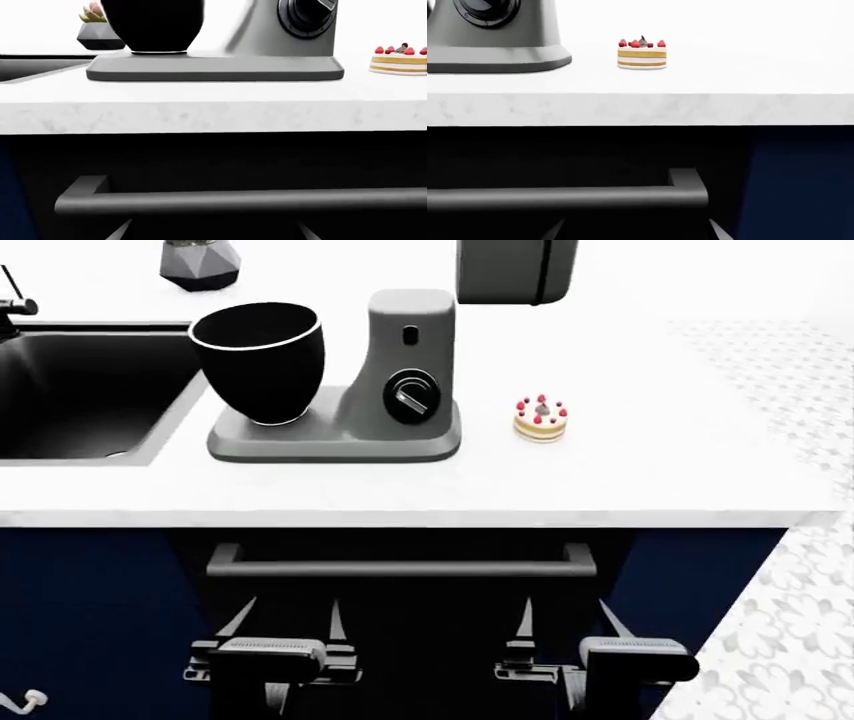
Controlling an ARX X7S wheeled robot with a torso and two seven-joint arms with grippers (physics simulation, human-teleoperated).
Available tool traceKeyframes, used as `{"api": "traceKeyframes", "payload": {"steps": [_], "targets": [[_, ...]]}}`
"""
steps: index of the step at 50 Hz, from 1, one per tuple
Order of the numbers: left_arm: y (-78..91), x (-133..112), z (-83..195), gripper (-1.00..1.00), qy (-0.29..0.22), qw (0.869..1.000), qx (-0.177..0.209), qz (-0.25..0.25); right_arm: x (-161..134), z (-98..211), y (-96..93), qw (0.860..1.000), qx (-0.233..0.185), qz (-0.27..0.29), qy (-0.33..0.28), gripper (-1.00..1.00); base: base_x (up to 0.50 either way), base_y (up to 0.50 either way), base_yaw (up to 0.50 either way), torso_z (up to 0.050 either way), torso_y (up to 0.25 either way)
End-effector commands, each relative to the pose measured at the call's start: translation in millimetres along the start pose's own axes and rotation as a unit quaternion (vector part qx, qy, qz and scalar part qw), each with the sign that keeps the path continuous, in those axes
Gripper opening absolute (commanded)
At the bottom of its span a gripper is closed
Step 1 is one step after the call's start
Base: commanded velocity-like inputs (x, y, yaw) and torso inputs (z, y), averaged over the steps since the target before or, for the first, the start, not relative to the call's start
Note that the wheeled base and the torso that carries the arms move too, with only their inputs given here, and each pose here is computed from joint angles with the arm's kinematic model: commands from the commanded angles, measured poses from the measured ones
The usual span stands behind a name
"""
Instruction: Place the cake in the stand mixer bowl.
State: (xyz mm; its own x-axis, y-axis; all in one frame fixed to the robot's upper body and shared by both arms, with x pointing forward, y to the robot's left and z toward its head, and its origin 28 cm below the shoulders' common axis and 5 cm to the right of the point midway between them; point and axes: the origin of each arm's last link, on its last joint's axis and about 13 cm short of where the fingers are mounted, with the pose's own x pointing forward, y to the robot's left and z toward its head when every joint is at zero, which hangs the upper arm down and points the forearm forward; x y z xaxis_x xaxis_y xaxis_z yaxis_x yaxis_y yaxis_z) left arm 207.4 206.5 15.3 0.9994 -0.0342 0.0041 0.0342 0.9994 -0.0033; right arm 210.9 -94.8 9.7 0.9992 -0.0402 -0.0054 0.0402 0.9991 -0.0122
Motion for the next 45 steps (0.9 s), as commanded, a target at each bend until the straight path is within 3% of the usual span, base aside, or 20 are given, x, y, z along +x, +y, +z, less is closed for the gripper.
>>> {"api": "traceKeyframes", "payload": {"steps": [1, 5, 7, 10, 12, 14, 15, 17, 20, 21, 23, 25, 26, 27, 28, 33, 37, 45], "targets": [[0.4, -1, 0, 1.0, 0.002, 1.0, 0.002, -0.002, -1, 0, -0.3, 1.0, -0.005, -0.004, -0.001, 1.0, 0.0, 0.0, 0.0, 0.05, 0.0], [-0.1, -1, 8, 1.0, 0.021, 1.0, -0.008, -0.014, -4, 9, -0.4, 1.0, -0.004, 0.002, 0.003, 1.0, 0.0, 0.0, 0.0, 0.05, -0.001], [0.2, -4, 34, 1.0, 0.031, 0.999, -0.011, -0.042, -8, 31, -3.2, 1.0, -0.002, 0.018, 0.01, 1.0, 0.0, 0.0, 0.0, 0.05, -0.001], [1.9, -11, 116, 1.0, -0.017, 0.994, 0.007, -0.104, -12, 95, -7.8, 0.996, -0.022, 0.084, 0.009, 1.0, 0.0, 0.0, 0.0, 0.05, -0.003], [3.3, -15, 137, 1.0, 0.021, 0.992, 0.05, -0.113, -13, 112, -8.9, 0.992, -0.065, 0.098, 0.051, 1.0, 0.0, 0.0, 0.0, 0.05, -0.002], [10.2, -12, 152, 1.0, 0.067, 0.989, 0.069, -0.114, -7, 132, -11.2, 0.988, -0.086, 0.115, 0.052, 1.0, 0.0, 0.0, 0.0, 0.05, -0.003], [11.2, -11, 155, 1.0, 0.07, 0.988, 0.073, -0.113, -5, 136, -12.2, 0.988, -0.077, 0.123, 0.057, 1.0, 0.0, 0.0, 0.0, 0.05, -0.002], [13.0, -12, 167, 1.0, 0.081, 0.983, 0.1, -0.134, 4, 146, -15.2, 0.987, -0.11, 0.105, 0.06, 1.0, 0.0, 0.0, 0.0, 0.05, -0.001], [21.5, -9, 178, 1.0, 0.091, 0.984, 0.085, -0.131, 6, 157, -17.7, 0.983, -0.113, 0.128, 0.062, 1.0, 0.0, 0.0, 0.0, 0.025, -0.002], [25.9, -5, 178, 1.0, 0.123, 0.977, 0.125, -0.12, 6, 162, -19.4, 0.983, -0.113, 0.132, 0.063, 1.0, 0.0, 0.0, 0.0, 0.0, 0.0], [22.2, -10, 189, 1.0, 0.104, 0.973, 0.156, -0.133, 8, 174, -23.3, 0.983, -0.106, 0.136, 0.055, 1.0, 0.0, 0.0, 0.0, 0.0, 0.0], [26.6, -9, 199, 1.0, 0.119, 0.966, 0.177, -0.144, 8, 181, -26.3, 0.973, -0.131, 0.182, 0.047, 1.0, 0.0, 0.0, 0.0, 0.0, 0.0], [29.0, -7, 202, 1.0, 0.131, 0.968, 0.17, -0.13, 9, 182, -28.3, 0.972, -0.152, 0.175, 0.039, 1.0, 0.0, 0.0, 0.0, 0.0, 0.0], [35.3, -1, 204, 1.0, 0.179, 0.963, 0.164, -0.118, 10, 181, -30.1, 0.964, -0.171, 0.194, 0.054, 1.0, 0.0, 0.0, 0.0, 0.0, 0.0], [33.7, -8, 213, 1.0, 0.177, 0.957, 0.17, -0.154, 10, 181, -31.3, 0.96, -0.172, 0.21, 0.067, 1.0, 0.0, 0.0, 0.0, 0.0, 0.0], [40.6, -12, 230, 1.0, 0.159, 0.949, 0.195, -0.189, 10, 191, -37.0, 0.96, -0.175, 0.208, 0.061, 1.0, 0.0, 0.0, 0.0, 0.0, 0.0], [51.1, -9, 234, 1.0, 0.151, 0.956, 0.195, -0.156, 10, 197, -42.2, 0.962, -0.164, 0.211, 0.057, 1.0, 0.0, 0.0, 0.0, 0.0, 0.0], [69.5, -13, 250, 1.0, 0.123, 0.971, 0.172, -0.116, 13, 198, -55.4, 0.965, -0.185, 0.182, 0.047, 1.0, 0.0, 0.0, 0.0, 0.0, 0.0]]}}
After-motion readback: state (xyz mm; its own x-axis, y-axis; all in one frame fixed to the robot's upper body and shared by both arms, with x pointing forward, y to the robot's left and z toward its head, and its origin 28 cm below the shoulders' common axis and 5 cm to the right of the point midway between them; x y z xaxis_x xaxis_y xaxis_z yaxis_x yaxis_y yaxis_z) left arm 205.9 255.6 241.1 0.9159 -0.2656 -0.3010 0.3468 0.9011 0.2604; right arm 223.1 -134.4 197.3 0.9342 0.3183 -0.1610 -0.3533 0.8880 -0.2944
